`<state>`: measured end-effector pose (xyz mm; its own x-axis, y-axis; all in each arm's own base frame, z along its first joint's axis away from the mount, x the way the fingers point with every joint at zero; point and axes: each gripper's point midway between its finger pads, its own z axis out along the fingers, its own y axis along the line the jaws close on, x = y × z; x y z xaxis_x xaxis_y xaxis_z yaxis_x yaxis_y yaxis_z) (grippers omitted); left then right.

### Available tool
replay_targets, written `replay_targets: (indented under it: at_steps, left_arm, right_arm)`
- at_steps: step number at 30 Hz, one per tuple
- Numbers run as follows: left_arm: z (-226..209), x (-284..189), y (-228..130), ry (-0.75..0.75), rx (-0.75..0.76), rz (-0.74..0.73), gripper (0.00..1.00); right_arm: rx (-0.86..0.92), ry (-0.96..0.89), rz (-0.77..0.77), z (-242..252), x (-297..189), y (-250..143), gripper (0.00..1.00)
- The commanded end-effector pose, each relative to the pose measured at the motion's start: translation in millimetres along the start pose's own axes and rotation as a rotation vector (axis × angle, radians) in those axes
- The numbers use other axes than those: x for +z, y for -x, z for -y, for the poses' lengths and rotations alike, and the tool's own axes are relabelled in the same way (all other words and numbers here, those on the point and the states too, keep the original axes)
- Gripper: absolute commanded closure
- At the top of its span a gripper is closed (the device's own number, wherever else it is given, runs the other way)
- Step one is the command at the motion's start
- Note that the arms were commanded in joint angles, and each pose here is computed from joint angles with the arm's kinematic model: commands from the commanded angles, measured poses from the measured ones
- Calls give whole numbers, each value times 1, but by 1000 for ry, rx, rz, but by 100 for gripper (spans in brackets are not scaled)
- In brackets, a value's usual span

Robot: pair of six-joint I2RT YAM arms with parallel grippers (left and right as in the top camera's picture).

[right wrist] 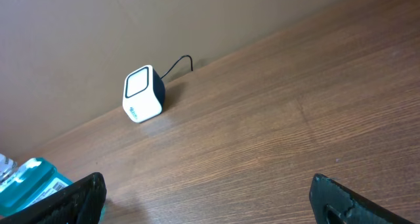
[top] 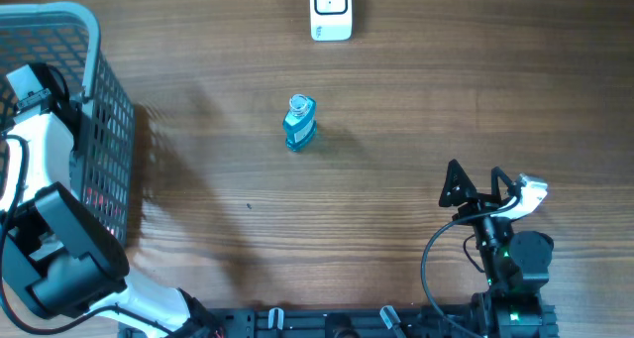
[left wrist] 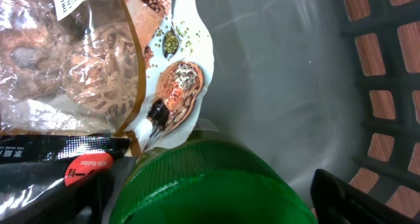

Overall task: Scan the item barcode
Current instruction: 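Reach the left gripper into the basket and grasp the green-lidded jar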

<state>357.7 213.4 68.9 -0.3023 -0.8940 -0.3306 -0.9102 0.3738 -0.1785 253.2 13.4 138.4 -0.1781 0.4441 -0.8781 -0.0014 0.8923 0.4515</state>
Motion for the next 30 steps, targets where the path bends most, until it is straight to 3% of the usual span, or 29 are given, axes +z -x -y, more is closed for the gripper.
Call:
replay_targets:
  at_steps: [1, 7, 16, 28, 30]
  left_arm:
    - [2, 18, -15, 15, 6, -46, 15]
    - [5, 18, -17, -6, 6, -61, 31]
    - [12, -6, -11, -52, 3, -36, 30]
    - [22, -120, 33, -238, -37, 211, 30]
    - [17, -124, 35, -234, -47, 215, 16]
  right_arm:
    - [10, 9, -3, -2, 0, -1, 0]
    - [10, 9, -3, -2, 0, -1, 0]
    - [10, 9, -3, -2, 0, -1, 0]
    - [12, 20, -7, -4, 0, -1, 0]
    - [12, 20, -8, -4, 0, -1, 0]
